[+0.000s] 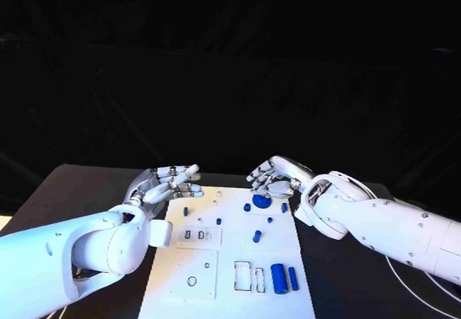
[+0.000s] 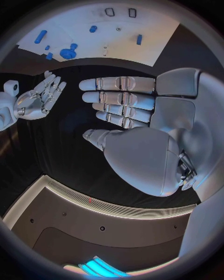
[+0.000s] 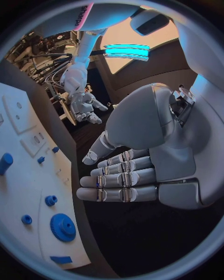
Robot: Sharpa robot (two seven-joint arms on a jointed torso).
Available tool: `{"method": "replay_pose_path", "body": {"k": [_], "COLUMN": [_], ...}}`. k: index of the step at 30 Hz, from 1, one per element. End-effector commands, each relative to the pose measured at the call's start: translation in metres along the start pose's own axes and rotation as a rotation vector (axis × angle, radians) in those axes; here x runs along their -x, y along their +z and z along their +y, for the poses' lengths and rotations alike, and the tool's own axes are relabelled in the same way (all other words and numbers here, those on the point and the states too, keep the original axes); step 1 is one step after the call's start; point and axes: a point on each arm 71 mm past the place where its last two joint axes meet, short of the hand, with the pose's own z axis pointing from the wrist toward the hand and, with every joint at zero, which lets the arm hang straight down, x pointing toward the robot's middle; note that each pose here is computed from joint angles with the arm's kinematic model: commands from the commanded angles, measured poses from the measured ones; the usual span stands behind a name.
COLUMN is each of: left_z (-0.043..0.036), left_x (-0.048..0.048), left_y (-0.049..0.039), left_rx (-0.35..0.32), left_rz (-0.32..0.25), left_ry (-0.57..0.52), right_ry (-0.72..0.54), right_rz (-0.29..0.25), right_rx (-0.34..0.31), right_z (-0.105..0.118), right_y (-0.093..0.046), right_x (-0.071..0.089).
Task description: Assemble the parts on the task board
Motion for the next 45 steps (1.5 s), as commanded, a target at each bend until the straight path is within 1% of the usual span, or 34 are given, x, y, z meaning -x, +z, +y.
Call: {"method": "replay_pose_path", "body": {"k": [1, 6, 15, 25, 36, 45], "left_z": [-0.0016, -0.0042, -0.0107, -0.0154, -0.0178, -0.0189], "left_x": [-0.0086, -0.0140, -0.0195, -0.0209, -0.0224, -0.0228], "left_y": [-0.0045, -0.0099, -0.0158, -0.0178, -0.0188, -0.0193], "left_rx": [0.024, 0.032, 0.030, 0.025, 0.024, 0.027], "left_rz": [0.057, 0.076, 0.095, 0.101, 0.107, 0.111], "left_ry": [-0.037, -0.048, -0.059, -0.063, -0.064, -0.065], "right_ry": [-0.255, -0.345, -0.412, -0.428, -0.425, -0.422], "right_rz": [0.099, 0.140, 0.169, 0.192, 0.204, 0.226], "right_rx": [-0.036, -0.051, -0.061, -0.068, -0.065, -0.066], "right_z": [-0.001, -0.001, -0.001, -0.002, -0.001, -0.002], "right_y": [0.004, 0.008, 0.012, 0.014, 0.018, 0.020], "right_x": [-0.005, -0.005, -0.007, -0.009, -0.011, -0.014]}}
